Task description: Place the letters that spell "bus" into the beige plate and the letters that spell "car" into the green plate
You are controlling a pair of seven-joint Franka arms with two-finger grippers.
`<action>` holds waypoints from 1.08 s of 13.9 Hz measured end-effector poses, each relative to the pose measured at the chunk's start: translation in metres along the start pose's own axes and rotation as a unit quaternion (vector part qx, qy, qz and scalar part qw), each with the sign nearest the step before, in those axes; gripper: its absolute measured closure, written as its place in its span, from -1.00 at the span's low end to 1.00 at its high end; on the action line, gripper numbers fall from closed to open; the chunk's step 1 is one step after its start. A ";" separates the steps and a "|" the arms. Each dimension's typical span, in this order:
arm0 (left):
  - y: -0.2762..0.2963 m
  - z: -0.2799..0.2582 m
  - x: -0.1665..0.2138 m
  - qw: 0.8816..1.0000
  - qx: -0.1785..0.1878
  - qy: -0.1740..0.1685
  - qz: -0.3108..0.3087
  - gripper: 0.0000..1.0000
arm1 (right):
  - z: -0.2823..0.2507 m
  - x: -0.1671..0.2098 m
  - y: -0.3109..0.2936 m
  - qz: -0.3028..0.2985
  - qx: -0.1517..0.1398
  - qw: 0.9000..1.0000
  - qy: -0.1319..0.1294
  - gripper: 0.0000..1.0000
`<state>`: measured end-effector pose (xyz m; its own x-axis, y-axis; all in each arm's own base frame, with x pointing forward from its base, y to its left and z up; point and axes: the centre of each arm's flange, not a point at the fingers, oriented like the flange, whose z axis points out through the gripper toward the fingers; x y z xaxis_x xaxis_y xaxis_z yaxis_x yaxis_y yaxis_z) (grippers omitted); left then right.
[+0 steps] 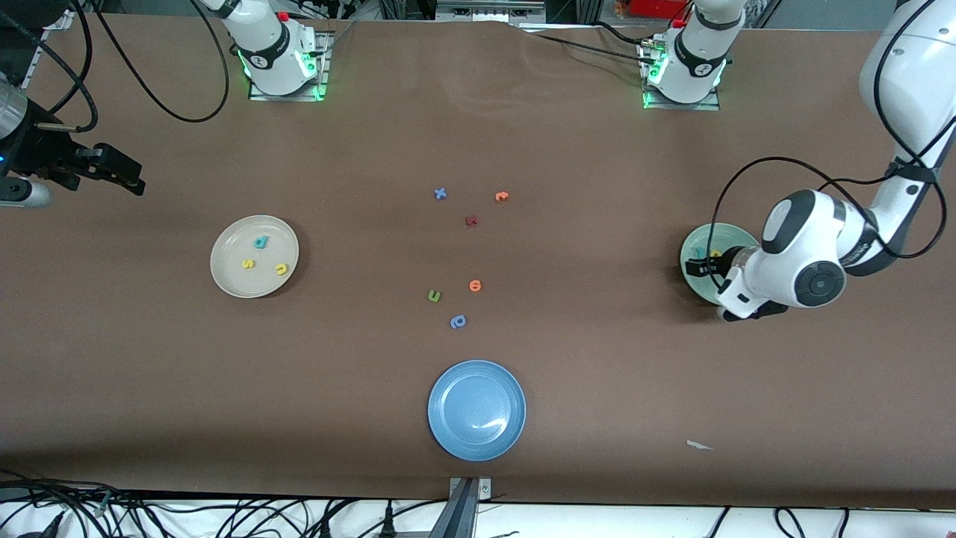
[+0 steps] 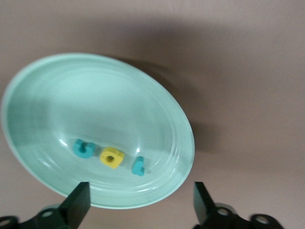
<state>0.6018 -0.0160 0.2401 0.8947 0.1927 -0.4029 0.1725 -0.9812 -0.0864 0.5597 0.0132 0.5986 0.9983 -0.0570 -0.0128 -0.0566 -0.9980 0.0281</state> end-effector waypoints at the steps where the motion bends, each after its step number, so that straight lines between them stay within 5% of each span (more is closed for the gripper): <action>1: -0.005 -0.022 -0.001 1.000 0.007 0.004 -0.001 -1.00 | 0.000 0.000 0.000 0.000 0.000 1.000 0.000 -1.00; 7: -0.058 -0.198 -0.021 0.999 0.002 0.051 0.000 -1.00 | 0.000 0.000 0.000 0.000 0.000 1.000 0.000 -1.00; 11: -0.078 -0.247 -0.031 0.996 -0.013 0.083 -0.008 -0.99 | 0.000 0.000 0.000 0.000 0.000 1.000 0.000 -1.00; 15: -0.084 -0.276 -0.035 0.992 0.020 0.126 -0.007 -0.99 | 0.000 0.000 0.000 0.000 0.000 1.000 0.000 -1.00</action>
<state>0.6696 0.0575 0.5131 0.9677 0.1932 -0.1617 0.1734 -0.9764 -0.1285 0.5595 0.0133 0.5989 0.9983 -0.0568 -0.0123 -0.0564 -0.9980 0.0280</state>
